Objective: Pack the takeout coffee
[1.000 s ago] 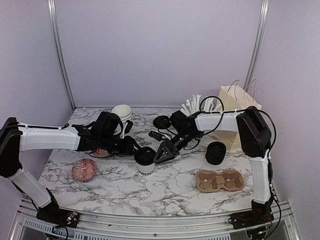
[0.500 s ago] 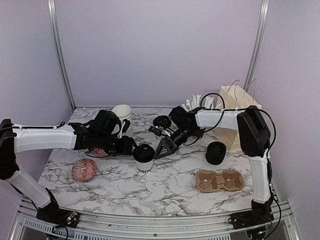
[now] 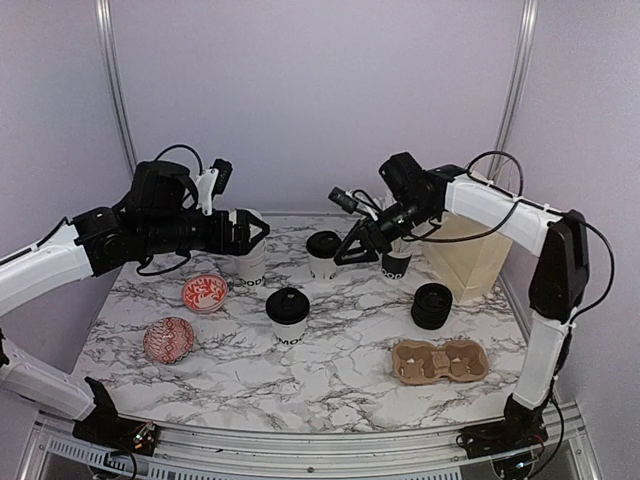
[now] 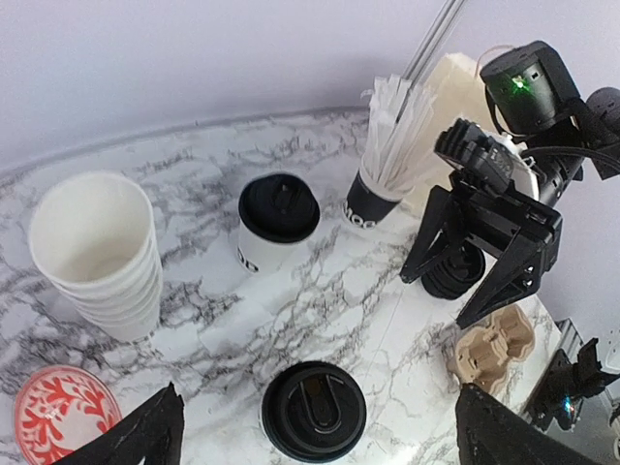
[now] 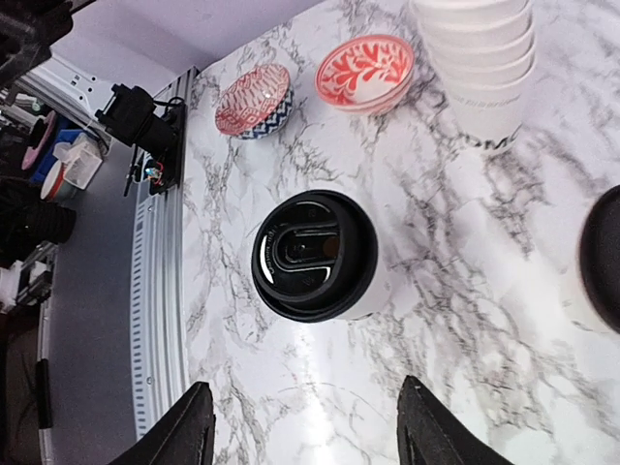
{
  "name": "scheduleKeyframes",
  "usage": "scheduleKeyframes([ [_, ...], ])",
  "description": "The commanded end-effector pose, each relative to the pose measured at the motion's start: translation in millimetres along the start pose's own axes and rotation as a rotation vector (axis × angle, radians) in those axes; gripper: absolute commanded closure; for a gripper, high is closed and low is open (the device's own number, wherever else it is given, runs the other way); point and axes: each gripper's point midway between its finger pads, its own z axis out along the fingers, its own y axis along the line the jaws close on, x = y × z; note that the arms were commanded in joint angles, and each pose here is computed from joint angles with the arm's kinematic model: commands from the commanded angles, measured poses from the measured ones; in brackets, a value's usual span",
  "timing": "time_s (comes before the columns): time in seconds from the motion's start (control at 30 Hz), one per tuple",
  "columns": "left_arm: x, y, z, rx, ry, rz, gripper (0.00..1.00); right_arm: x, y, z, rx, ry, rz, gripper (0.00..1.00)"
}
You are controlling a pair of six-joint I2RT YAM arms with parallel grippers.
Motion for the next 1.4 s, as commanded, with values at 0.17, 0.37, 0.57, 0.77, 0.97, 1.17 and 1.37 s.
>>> scheduleKeyframes([
  [0.17,-106,11,-70,-0.261,-0.246,0.229,0.01,-49,22,-111,0.392,-0.210,-0.343,0.28],
  [0.37,-106,36,-55,-0.452,-0.118,0.448,0.01,-39,16,-125,0.413,-0.231,-0.311,0.01],
  [0.57,-29,-21,-14,0.022,0.076,0.486,0.18,-26,31,-120,0.351,-0.197,-0.376,0.03],
  [0.77,49,-33,10,0.101,0.329,0.555,0.20,-18,33,-120,0.364,-0.186,-0.379,0.06],
  [0.97,95,-30,38,0.028,0.495,0.604,0.17,-10,25,-116,0.376,-0.166,-0.362,0.07],
  [1.17,111,-25,61,-0.009,0.567,0.563,0.06,-6,25,-111,0.351,-0.163,-0.350,0.08],
  [1.37,110,-19,74,-0.048,0.575,0.535,0.12,-2,24,-108,0.345,-0.159,-0.345,0.08],
])
